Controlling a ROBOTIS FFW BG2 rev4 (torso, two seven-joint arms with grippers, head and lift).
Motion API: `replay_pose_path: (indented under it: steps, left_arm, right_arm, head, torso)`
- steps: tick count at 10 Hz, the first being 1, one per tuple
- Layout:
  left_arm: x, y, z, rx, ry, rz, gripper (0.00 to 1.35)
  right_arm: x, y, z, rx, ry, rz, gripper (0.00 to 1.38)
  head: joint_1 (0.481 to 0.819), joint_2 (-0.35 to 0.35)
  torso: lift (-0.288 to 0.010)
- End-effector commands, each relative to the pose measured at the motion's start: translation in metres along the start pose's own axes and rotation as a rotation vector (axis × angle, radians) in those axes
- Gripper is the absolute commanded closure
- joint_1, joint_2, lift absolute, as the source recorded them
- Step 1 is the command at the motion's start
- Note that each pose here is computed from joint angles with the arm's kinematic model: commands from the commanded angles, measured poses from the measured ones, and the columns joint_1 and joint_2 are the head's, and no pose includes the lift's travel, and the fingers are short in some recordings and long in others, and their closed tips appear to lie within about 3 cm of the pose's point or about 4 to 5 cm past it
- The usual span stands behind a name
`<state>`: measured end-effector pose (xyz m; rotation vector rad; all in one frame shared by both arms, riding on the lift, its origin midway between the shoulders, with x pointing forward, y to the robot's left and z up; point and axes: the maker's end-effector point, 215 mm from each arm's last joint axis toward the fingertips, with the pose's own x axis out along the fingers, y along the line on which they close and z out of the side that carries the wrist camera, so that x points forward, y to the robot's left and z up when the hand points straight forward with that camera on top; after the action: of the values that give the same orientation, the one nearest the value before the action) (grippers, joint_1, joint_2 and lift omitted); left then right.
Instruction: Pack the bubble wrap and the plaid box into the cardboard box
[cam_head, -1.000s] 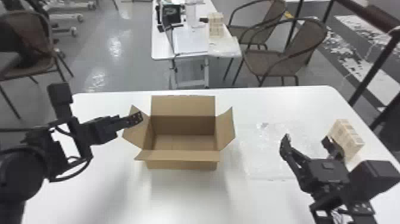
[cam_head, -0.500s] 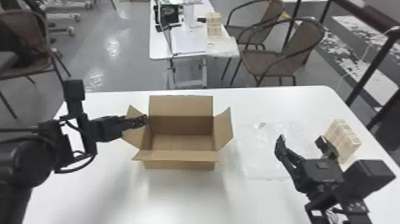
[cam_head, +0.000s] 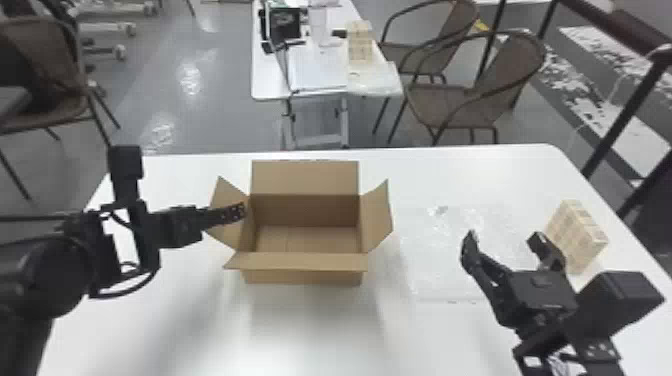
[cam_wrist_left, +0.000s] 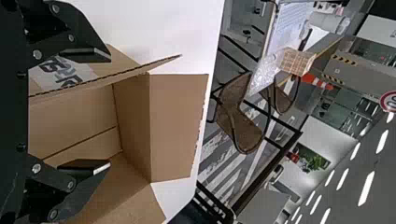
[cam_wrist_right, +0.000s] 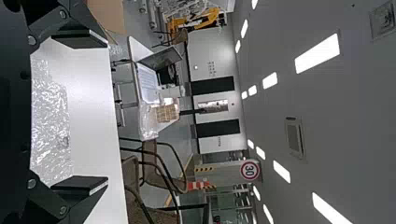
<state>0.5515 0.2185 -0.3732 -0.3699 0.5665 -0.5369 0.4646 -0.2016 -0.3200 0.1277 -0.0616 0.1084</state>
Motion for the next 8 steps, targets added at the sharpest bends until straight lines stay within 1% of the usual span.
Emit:
replay_pose_path:
  steps: [1,3,5,6,7,8]
  left_arm:
    - [-0.001,0.005,-0.006,-0.008,0.016,0.013,1.21]
    - [0.001,0.003,-0.009,-0.011,0.026,0.013,1.22]
    - [0.002,-0.004,-0.006,-0.025,0.015,0.013,1.22]
    - [-0.003,-0.003,-0.006,-0.044,0.001,0.044,1.22]
    - [-0.009,-0.001,-0.006,-0.081,-0.033,0.084,1.22]
    - [-0.019,0.005,-0.005,-0.092,-0.049,0.132,1.22]
  right_arm:
    - [-0.001,0.0,-0.002,0.006,0.005,-0.001,0.24]
    - [-0.002,-0.001,-0.003,0.008,0.006,-0.002,0.24]
    - [-0.003,0.0,-0.004,0.011,0.009,0.004,0.24]
    - [-0.002,-0.001,-0.005,0.01,0.011,0.006,0.25]
    - [-0.002,0.0,-0.005,0.012,0.012,0.008,0.24]
    - [-0.003,0.001,-0.005,0.015,0.012,0.008,0.24]
  head:
    - [0.695,0.018]
    - [0.695,0.021]
    - [0.695,0.018]
    - [0.695,0.015]
    - [0.695,0.019]
    - [0.695,0.023]
  torso:
    - [-0.1]
    - [-0.1]
    - [-0.1]
    - [-0.1]
    - [-0.1]
    - [-0.1]
